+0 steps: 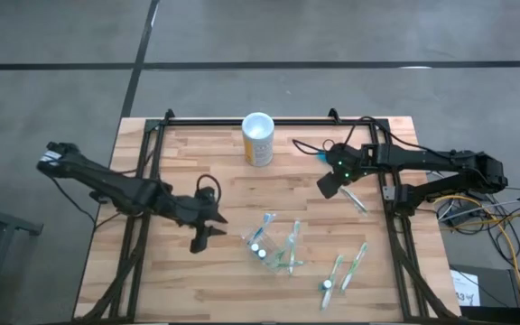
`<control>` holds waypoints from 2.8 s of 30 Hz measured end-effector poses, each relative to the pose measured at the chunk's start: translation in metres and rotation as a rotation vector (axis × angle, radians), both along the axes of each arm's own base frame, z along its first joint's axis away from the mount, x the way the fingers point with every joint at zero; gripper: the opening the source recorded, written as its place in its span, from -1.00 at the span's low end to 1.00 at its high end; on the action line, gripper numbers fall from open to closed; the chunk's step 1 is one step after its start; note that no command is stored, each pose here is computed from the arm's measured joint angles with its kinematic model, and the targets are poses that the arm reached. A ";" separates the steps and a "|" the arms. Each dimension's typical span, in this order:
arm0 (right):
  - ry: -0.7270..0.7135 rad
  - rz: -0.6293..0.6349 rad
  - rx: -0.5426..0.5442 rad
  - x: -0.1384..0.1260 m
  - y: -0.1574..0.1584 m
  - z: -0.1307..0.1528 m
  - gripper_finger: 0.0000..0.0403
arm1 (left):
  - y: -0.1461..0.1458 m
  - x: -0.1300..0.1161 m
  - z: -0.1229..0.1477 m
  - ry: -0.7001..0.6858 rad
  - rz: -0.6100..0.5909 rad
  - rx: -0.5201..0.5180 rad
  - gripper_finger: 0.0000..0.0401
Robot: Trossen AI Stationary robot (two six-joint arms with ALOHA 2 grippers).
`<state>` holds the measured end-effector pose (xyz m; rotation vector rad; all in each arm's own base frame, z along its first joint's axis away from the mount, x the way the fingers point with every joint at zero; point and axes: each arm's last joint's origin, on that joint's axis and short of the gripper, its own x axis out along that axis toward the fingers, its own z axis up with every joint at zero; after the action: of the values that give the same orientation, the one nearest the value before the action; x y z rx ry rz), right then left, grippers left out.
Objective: Pick & Place toothbrushing station
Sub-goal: Adjust the transparent organizer on the table
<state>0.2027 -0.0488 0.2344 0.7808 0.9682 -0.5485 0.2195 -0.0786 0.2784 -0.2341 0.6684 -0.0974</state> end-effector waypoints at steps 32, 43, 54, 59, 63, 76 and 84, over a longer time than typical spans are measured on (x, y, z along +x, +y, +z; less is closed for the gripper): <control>-0.074 0.292 0.162 0.138 0.059 0.072 -0.79 | 0.019 -0.021 0.042 -0.329 0.243 0.323 -0.21; -0.022 0.298 0.189 0.157 0.081 0.076 -0.78 | 0.033 -0.059 0.024 -0.420 0.197 0.286 -0.21; -0.009 0.265 0.191 0.156 0.090 0.075 -0.78 | 0.038 -0.073 -0.022 -0.497 0.217 0.236 -0.21; -0.010 0.272 0.188 0.156 0.090 0.075 -0.78 | 0.038 -0.074 -0.038 -0.454 0.258 0.143 -0.21; -0.012 0.289 0.182 0.156 0.090 0.075 -0.78 | 0.038 -0.074 -0.048 -0.429 0.266 0.129 -0.21; -0.015 0.325 0.165 0.156 0.090 0.074 -0.78 | 0.038 -0.075 -0.059 -0.401 0.268 0.132 -0.21; -0.015 0.312 0.172 0.156 0.090 0.075 -0.78 | 0.038 -0.075 -0.059 -0.400 0.268 0.131 -0.21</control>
<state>0.3588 0.0415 0.3089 0.7659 1.1083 -0.1902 0.1446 -0.0403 0.2196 -0.1691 0.2405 0.1539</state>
